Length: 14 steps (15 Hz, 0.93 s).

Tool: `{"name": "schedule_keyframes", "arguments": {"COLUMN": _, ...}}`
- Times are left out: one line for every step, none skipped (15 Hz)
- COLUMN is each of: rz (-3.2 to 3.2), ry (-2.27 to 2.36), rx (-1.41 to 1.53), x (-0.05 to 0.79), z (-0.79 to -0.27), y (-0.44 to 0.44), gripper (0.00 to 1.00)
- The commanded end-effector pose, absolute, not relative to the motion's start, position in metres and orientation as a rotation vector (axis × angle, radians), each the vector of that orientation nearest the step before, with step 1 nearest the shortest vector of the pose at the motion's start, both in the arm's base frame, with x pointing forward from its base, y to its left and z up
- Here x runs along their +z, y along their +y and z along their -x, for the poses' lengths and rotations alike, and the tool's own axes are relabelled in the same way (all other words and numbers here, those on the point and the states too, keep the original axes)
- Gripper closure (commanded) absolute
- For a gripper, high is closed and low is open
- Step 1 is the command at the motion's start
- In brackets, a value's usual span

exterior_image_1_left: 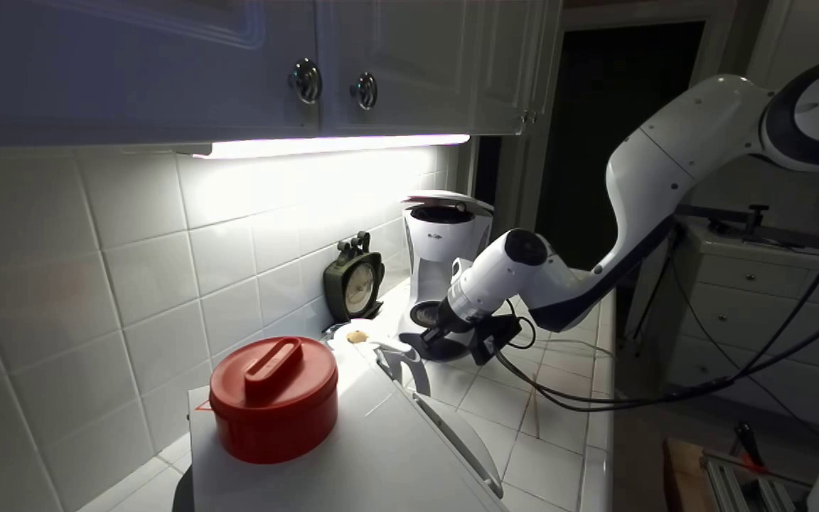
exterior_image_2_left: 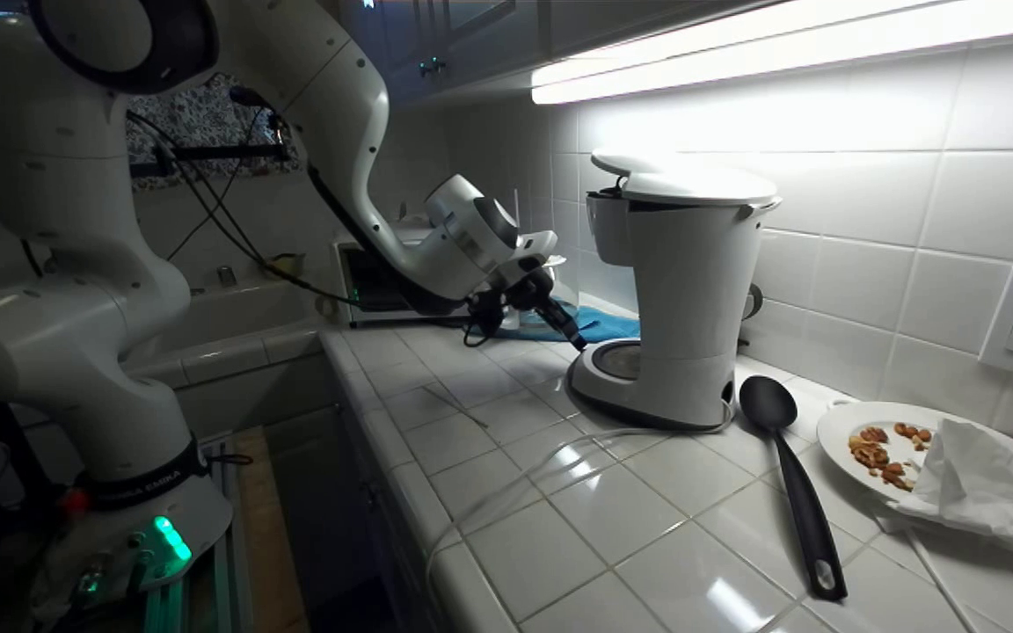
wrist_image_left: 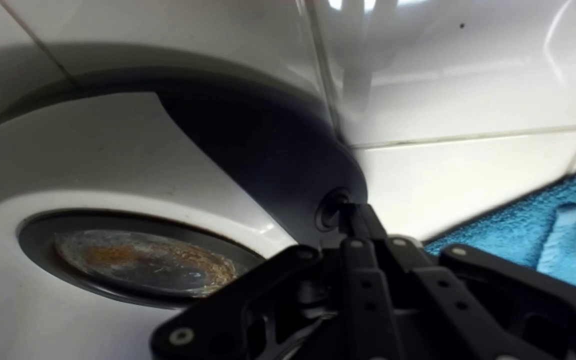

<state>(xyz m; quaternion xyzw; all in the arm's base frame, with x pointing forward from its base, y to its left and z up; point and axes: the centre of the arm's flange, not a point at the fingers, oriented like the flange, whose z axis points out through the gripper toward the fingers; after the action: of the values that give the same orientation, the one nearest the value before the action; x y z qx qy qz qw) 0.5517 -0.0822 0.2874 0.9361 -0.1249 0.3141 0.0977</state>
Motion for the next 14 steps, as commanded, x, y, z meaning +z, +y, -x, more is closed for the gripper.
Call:
{"name": "schedule_keyframes", "arguments": {"rz": -2.763, "ry": -0.338, "rx": 0.937, "x": 0.2869, "z": -0.5625, "y": -0.0866, "gripper": 0.98}}
{"name": "schedule_keyframes", "arguments": {"rz": -2.764, "ry": -0.337, "rx": 0.939, "x": 0.287, "z": -0.5634, "y": -0.0871, "gripper": 0.98}}
{"name": "schedule_keyframes", "arguments": {"rz": -2.765, "ry": -0.334, "rx": 0.942, "x": 0.2877, "z": -0.5646, "y": -0.0867, "gripper": 0.98}}
{"name": "schedule_keyframes", "arguments": {"rz": -2.767, "ry": -0.329, "rx": 0.944, "x": 0.2883, "z": -0.5657, "y": -0.0858, "gripper": 0.97}}
{"name": "schedule_keyframes", "arguments": {"rz": -2.764, "ry": -0.326, "rx": 0.945, "x": 0.2887, "z": -0.5663, "y": -0.0857, "gripper": 0.97}}
{"name": "schedule_keyframes", "arguments": {"rz": -2.763, "ry": -0.323, "rx": 0.946, "x": 0.2893, "z": -0.567, "y": -0.086, "gripper": 0.97}}
{"name": "schedule_keyframes", "arguments": {"rz": -2.76, "ry": -0.321, "rx": 0.946, "x": 0.2897, "z": -0.5672, "y": -0.0867, "gripper": 0.97}}
{"name": "schedule_keyframes", "arguments": {"rz": -2.759, "ry": -0.321, "rx": 0.944, "x": 0.2901, "z": -0.567, "y": -0.0874, "gripper": 0.98}}
{"name": "schedule_keyframes", "arguments": {"rz": -2.758, "ry": -0.32, "rx": 0.939, "x": 0.2902, "z": -0.5659, "y": -0.0878, "gripper": 0.98}}
{"name": "schedule_keyframes", "arguments": {"rz": -2.76, "ry": -0.319, "rx": 0.931, "x": 0.29, "z": -0.5648, "y": -0.0878, "gripper": 0.98}}
{"name": "schedule_keyframes", "arguments": {"rz": -2.761, "ry": -0.318, "rx": 0.922, "x": 0.2894, "z": -0.5639, "y": -0.0877, "gripper": 0.98}}
{"name": "schedule_keyframes", "arguments": {"rz": -2.762, "ry": -0.315, "rx": 0.919, "x": 0.2887, "z": -0.5635, "y": -0.088, "gripper": 0.97}}
{"name": "schedule_keyframes", "arguments": {"rz": -2.763, "ry": -0.314, "rx": 0.916, "x": 0.2877, "z": -0.5635, "y": -0.0882, "gripper": 0.97}}
{"name": "schedule_keyframes", "arguments": {"rz": -2.767, "ry": -0.311, "rx": 0.913, "x": 0.2864, "z": -0.5631, "y": -0.0874, "gripper": 0.97}}
